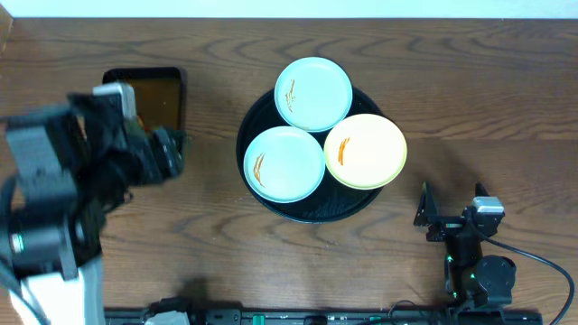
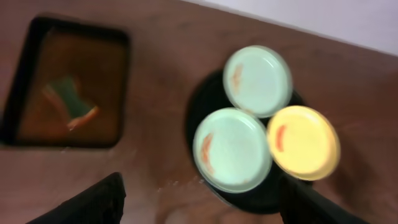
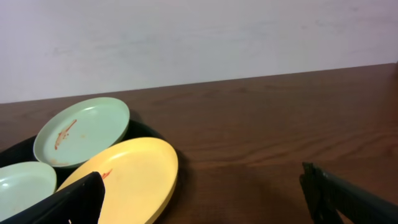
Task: Clean dirty plates on tray and stack at the side
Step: 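Reach the left gripper down to the sponge in the water tray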
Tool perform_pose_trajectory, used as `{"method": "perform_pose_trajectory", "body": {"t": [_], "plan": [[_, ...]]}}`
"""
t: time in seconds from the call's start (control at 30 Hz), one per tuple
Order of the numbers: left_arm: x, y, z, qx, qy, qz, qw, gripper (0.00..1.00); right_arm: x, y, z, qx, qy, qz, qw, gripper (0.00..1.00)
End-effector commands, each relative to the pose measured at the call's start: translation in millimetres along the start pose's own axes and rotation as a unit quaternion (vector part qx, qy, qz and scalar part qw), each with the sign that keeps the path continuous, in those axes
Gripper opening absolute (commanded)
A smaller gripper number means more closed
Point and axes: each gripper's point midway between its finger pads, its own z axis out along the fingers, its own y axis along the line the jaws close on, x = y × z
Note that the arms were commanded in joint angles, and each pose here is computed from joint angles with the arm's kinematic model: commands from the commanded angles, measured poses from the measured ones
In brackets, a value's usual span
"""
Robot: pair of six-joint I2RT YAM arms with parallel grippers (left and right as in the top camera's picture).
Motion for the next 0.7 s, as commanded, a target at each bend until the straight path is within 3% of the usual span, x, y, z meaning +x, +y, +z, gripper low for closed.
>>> {"method": "perform_pose_trajectory", "body": {"t": [0.0,0.1,0.27,0.37,0.43,0.53,0.67], "plan": [[-24.4,47.0,13.2,-0.132,0.043,-0.063,0.988,0.78,0.2,-6.9,-0.2,0.015,-0.001,-0.005,1.0,0.99],[-43.6,83.6,40.5,-0.22,0.08,-0.088,0.968,0.79,0.2,-6.9,-0.2,0.015,-0.001,-0.005,1.0,0.99],[-54.3,116.9,103.8,-0.239,0.1,-0.135,0.956,0.79,0.2,-6.9,-0.2,0.015,-0.001,-0.005,1.0,0.99],[-42.7,154.6,142.7,-0.269,0.119,-0.232,0.927,0.79,0.2,-6.9,-0.2,0.015,-0.001,-0.005,1.0,0.99],[-26.4,187.9,168.7,-0.294,0.137,-0.303,0.896,0.78,0.2,-6.9,-0.2,0.015,-0.001,-0.005,1.0,0.99],[-4.9,214.2,192.9,-0.307,0.175,-0.319,0.88,0.77,0.2,-6.9,-0.2,0.015,-0.001,-0.005,1.0,0.99],[14.6,227.4,227.9,-0.293,0.222,-0.278,0.888,0.76,0.2,-6.9,-0.2,0.015,-0.001,-0.005,1.0,0.99]]}}
